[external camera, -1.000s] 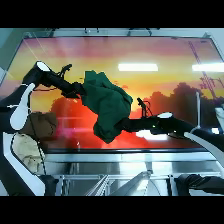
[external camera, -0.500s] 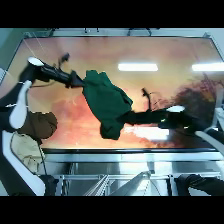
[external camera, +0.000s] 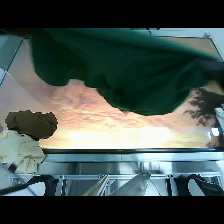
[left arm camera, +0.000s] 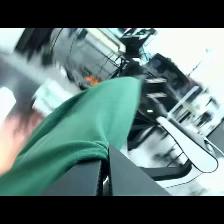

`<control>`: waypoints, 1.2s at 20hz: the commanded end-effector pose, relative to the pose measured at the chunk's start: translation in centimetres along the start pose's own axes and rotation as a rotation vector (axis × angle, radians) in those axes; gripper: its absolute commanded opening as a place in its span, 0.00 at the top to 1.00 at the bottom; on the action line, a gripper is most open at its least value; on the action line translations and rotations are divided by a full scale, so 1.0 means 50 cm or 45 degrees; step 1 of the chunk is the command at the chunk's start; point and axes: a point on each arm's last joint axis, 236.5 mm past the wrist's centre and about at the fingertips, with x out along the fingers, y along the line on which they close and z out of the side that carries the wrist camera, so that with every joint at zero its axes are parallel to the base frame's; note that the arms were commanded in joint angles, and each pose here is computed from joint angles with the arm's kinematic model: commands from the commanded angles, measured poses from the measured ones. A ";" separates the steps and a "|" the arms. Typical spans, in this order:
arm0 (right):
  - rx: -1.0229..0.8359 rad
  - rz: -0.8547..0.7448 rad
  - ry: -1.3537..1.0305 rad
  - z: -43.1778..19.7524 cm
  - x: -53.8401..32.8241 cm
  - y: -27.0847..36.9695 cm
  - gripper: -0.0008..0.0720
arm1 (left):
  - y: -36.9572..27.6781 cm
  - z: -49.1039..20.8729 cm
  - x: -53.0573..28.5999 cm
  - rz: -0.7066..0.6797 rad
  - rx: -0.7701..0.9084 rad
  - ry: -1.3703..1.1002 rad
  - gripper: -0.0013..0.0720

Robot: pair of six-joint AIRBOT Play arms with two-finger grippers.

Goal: Fold the shirts.

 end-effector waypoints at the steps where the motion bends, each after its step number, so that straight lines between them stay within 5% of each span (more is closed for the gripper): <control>1: -0.206 0.014 -0.012 -0.002 0.007 0.115 0.95 | -0.198 0.014 0.023 0.222 0.418 -0.023 0.96; 4: -0.239 -0.345 0.063 -0.020 -0.009 -0.012 0.95 | -0.120 -0.006 -0.018 0.634 0.390 0.031 0.95; 14: 0.237 -0.968 0.523 -0.261 -0.064 -0.521 0.95 | 0.490 -0.324 -0.012 0.542 -0.500 0.213 0.97; 15: 0.297 -1.041 0.523 -0.284 -0.085 -0.585 0.94 | 0.553 -0.359 -0.007 0.540 -0.579 0.219 0.97; 16: 0.349 -1.115 0.504 -0.298 -0.111 -0.643 0.81 | 0.599 -0.389 -0.005 0.524 -0.636 0.236 0.94; 17: 0.391 -1.181 0.487 -0.305 -0.138 -0.694 0.50 | 0.637 -0.413 -0.003 0.501 -0.691 0.253 0.68; 18: 0.440 -1.215 0.479 -0.306 -0.166 -0.728 0.31 | 0.665 -0.426 -0.003 0.482 -0.754 0.263 0.48; 20: 0.511 -1.174 0.501 -0.293 -0.196 -0.737 0.29 | 0.685 -0.429 -0.026 0.440 -0.840 0.283 0.01; 24: 0.559 -1.227 0.589 -0.275 -0.314 -0.717 0.28 | 0.647 -0.426 -0.098 0.361 -1.034 0.344 0.01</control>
